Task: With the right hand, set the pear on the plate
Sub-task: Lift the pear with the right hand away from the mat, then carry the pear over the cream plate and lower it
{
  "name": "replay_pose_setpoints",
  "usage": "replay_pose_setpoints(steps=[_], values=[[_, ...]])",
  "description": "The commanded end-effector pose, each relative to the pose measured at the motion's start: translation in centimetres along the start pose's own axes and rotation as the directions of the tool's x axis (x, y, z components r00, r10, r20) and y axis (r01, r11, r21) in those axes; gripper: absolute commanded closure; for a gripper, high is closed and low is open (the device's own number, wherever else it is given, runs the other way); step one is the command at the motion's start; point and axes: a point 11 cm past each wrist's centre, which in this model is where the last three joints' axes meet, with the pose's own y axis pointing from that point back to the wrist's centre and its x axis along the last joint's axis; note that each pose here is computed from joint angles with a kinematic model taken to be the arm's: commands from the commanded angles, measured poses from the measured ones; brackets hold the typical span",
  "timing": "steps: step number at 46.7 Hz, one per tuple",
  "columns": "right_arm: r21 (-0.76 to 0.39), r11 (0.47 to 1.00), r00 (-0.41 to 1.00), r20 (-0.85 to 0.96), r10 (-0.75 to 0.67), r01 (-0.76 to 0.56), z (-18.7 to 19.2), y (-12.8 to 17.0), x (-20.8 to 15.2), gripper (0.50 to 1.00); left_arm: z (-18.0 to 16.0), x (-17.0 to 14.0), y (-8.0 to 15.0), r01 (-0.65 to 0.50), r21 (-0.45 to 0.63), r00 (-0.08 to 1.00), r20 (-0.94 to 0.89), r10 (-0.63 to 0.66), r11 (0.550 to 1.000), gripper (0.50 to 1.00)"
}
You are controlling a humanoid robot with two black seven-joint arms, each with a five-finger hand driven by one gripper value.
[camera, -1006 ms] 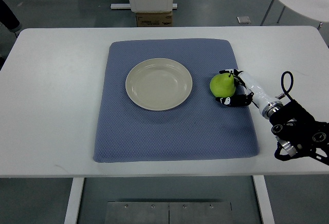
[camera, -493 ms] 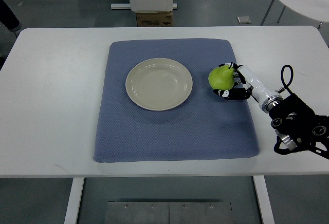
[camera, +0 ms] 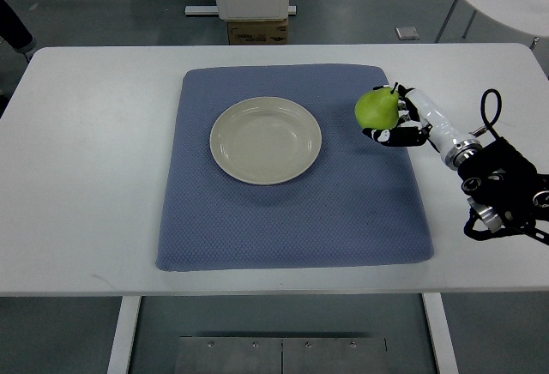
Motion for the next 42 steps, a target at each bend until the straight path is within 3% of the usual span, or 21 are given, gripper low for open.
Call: replay_pose_setpoints(steps=[1,14,28,42], values=[[0.016,1.000,1.000,0.006,0.004,-0.004,-0.9,-0.3,0.9,1.000,0.0,0.0,0.0,0.000,0.000,1.000,0.000,0.000,1.000,0.500],[0.093,0.995,1.000,0.003,-0.023,0.023,-5.0,-1.8,0.6,1.000,0.0,0.0,0.0,0.000,0.000,1.000,0.000,0.000,1.000,0.500],[0.215,0.963,0.986,-0.001,-0.169,0.165,-11.6,-3.4,-5.8,1.000,0.0,0.0,0.0,0.000,0.000,1.000,0.000,0.000,1.000,0.500],[0.220,0.930,0.955,-0.033,-0.295,0.295,-12.7,-3.1,-13.2,1.000,0.0,0.0,0.0,0.000,0.000,1.000,0.000,0.000,1.000,0.500]])
